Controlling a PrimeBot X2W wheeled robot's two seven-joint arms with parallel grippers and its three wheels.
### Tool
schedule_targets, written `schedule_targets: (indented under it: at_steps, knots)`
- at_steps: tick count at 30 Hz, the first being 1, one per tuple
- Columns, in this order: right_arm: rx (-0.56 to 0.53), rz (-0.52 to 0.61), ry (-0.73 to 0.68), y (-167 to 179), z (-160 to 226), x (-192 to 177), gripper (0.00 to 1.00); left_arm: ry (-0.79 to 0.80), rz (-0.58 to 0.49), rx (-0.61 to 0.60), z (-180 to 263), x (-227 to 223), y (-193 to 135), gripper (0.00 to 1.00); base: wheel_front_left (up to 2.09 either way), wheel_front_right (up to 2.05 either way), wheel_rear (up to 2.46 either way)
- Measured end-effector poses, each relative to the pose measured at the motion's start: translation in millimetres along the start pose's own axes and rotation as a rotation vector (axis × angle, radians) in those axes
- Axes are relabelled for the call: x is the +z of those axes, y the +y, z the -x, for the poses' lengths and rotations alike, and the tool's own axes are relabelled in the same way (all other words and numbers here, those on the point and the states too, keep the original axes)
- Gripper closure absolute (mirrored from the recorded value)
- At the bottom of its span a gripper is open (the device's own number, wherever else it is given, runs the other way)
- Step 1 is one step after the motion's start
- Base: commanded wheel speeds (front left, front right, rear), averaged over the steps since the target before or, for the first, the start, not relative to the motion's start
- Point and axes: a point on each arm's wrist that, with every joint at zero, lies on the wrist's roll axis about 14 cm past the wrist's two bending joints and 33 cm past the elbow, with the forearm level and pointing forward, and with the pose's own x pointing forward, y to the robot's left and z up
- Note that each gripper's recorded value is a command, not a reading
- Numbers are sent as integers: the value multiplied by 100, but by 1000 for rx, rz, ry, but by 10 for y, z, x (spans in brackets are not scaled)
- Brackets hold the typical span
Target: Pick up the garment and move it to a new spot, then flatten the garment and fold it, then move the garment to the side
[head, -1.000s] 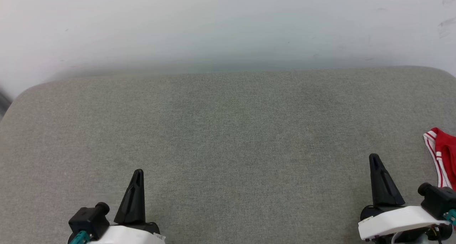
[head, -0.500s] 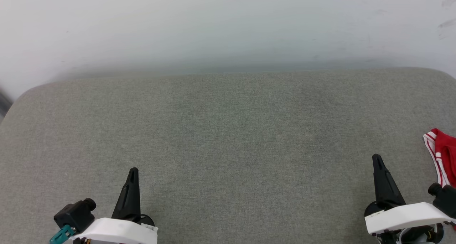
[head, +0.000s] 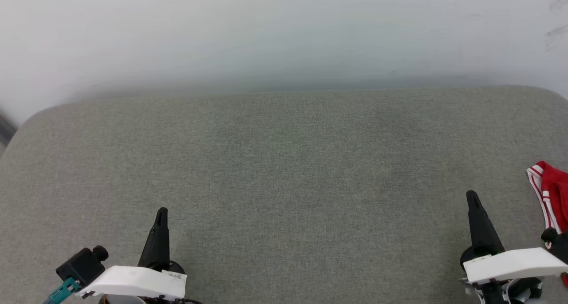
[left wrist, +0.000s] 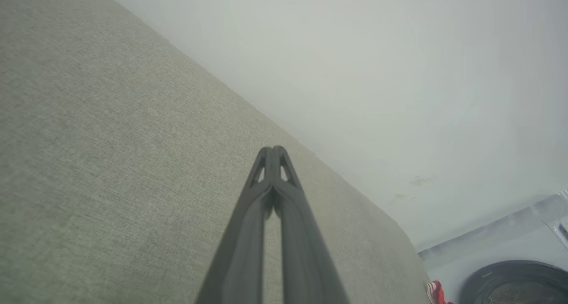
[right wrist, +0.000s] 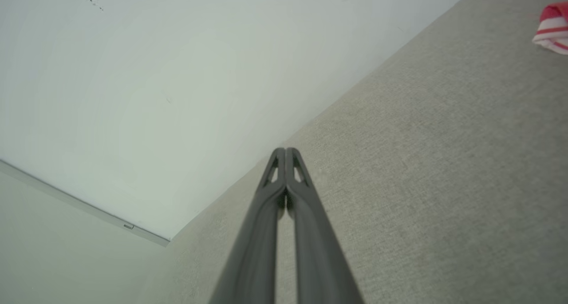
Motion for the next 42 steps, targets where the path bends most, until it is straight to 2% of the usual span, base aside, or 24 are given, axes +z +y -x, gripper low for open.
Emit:
schedule_targets:
  at_steps: [15,42]
  knots:
    - [-16,-181,9,-27,-24,9,100,5,184,19,-41,34,47,100,0,0,0]
    - [-23,-442,17,-42,-55,31,100,11,450,32,-95,79,86,100,0,0,0]
